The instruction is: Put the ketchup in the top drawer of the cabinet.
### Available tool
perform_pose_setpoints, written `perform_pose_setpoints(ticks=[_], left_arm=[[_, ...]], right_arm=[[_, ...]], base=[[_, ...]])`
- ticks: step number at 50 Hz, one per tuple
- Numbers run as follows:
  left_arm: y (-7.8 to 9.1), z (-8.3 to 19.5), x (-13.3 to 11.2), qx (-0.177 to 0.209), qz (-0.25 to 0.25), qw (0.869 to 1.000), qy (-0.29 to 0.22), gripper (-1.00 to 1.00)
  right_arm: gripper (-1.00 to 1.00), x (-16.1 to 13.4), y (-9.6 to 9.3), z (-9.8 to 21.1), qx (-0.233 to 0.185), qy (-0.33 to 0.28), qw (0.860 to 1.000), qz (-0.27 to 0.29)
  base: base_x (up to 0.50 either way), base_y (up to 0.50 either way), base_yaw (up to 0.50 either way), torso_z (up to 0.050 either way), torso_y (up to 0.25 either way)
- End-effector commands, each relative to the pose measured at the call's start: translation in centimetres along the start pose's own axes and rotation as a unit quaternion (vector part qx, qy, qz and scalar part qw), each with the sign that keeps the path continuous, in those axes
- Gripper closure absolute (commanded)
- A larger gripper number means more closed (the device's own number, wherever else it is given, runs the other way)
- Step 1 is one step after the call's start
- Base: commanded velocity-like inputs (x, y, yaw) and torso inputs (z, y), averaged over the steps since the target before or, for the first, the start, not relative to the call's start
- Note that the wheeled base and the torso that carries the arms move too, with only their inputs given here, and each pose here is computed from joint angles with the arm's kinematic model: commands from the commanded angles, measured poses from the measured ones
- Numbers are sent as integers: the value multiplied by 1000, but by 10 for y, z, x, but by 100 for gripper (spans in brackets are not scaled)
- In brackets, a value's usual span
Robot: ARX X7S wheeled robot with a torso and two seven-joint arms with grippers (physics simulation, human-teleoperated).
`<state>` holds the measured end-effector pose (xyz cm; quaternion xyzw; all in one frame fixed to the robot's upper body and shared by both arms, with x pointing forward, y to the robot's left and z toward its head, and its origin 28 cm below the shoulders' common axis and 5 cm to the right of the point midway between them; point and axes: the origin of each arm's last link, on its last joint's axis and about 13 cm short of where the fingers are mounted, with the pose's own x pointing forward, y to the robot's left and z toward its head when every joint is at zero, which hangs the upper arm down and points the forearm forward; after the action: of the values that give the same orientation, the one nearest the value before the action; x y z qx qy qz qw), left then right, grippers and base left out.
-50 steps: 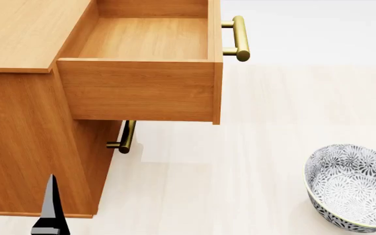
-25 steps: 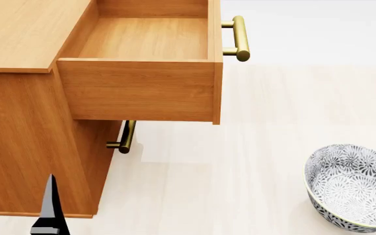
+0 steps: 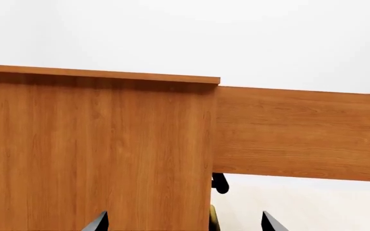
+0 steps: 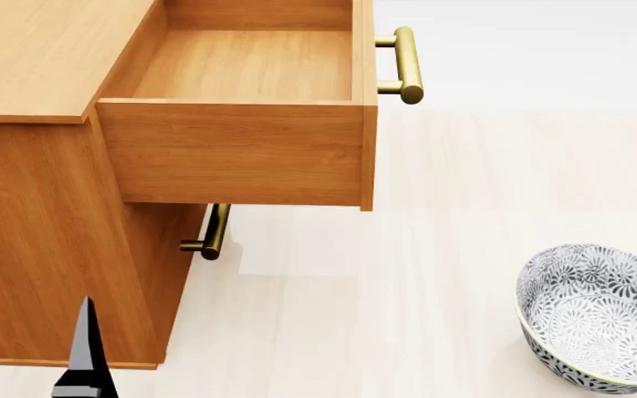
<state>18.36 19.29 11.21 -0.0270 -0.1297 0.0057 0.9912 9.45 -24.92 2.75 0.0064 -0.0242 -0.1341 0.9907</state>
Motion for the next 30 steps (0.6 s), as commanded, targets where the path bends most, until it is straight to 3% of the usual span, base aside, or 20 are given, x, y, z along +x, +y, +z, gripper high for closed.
perform_pose_setpoints(ticks=[1,30], left_arm=[[0,-1,0,0,1,1000,0,-100],[1,-2,-1,-1,4,1000,2,-100]], right_arm=[[-100,2,-1,-9,3,7,1000,-5],[-100,6,1,-22,13,22,1000,-6]], base=[[0,0,0,0,0],[0,0,0,0,0]])
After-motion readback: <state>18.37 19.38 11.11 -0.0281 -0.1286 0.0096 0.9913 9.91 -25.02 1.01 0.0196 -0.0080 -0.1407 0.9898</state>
